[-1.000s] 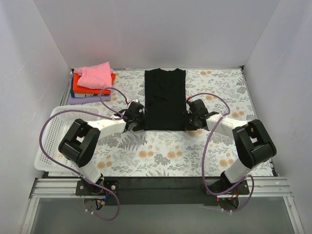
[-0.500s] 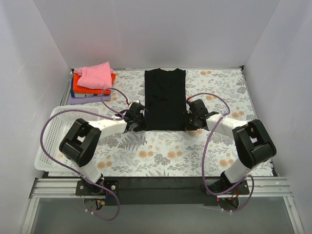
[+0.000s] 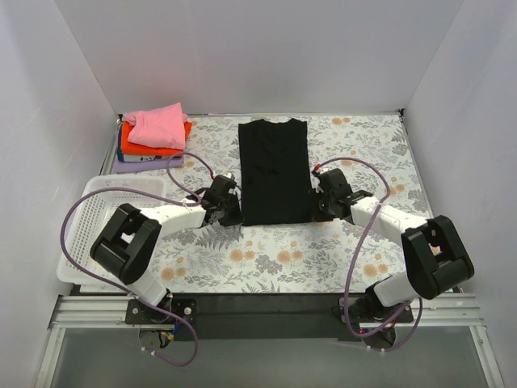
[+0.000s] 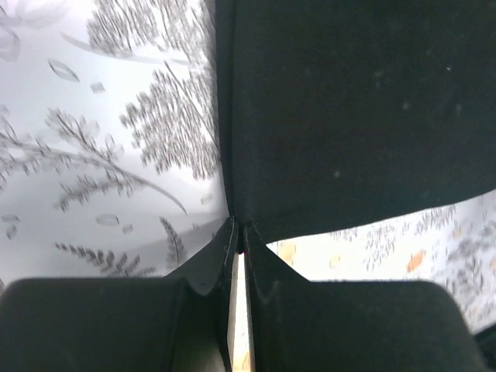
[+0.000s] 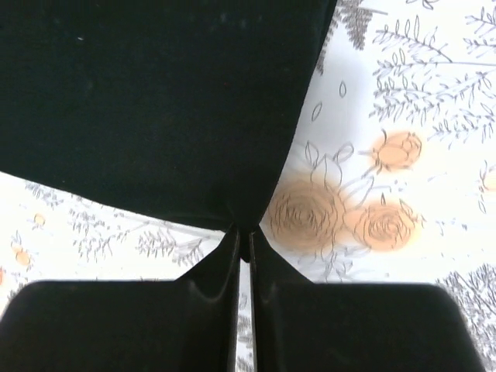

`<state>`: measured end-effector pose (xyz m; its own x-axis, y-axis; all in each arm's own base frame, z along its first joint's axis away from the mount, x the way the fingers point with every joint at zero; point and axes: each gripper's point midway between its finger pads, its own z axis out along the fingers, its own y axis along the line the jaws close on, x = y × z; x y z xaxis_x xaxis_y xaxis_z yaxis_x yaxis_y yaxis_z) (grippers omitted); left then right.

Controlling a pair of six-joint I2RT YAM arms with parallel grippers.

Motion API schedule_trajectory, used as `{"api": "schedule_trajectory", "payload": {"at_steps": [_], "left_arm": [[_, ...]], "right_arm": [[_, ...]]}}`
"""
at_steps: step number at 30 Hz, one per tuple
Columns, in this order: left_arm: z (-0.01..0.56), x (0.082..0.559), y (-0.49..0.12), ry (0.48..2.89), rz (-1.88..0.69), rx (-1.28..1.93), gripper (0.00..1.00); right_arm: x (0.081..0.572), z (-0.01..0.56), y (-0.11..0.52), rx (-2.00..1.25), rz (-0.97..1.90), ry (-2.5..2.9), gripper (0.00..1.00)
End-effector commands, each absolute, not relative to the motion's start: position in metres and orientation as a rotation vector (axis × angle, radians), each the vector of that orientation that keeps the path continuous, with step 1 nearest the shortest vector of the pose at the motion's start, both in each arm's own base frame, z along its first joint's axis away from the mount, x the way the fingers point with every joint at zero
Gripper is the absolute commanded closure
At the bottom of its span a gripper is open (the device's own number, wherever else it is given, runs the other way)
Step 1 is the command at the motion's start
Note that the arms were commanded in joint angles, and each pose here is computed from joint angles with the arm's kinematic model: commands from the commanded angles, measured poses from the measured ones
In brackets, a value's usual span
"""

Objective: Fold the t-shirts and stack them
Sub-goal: Fold the tshirt

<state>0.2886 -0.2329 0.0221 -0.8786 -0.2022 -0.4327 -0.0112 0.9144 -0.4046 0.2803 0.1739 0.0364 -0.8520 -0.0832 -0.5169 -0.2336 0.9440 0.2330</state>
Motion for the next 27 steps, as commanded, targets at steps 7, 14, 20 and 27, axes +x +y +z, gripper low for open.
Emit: {"api": "schedule_trajectory", "payload": {"at_steps": [7, 14, 20, 27], "left_arm": [[0.064, 0.238, -0.245, 2.591, -0.797, -0.002, 1.00], [0.097, 0.206, -0.257, 2.571, -0.925, 0.001, 1.00], [0.135, 0.193, -0.262, 2.495, -1.048, -0.068, 1.00], [0.174, 0.201, -0.261, 2.370, -1.098, -0.159, 1.00]], "right_arm": [[0.233, 0.061, 0.171, -0.331, 0.435, 2.571, 0.99], [0.204, 0.082, 0.170, -0.343, 0.422, 2.576, 0.99], [0.196, 0.129, 0.169, -0.286, 0.474, 2.481, 0.99], [0.210, 0.172, 0.173, -0.258, 0.490, 2.371, 0.99]]}}
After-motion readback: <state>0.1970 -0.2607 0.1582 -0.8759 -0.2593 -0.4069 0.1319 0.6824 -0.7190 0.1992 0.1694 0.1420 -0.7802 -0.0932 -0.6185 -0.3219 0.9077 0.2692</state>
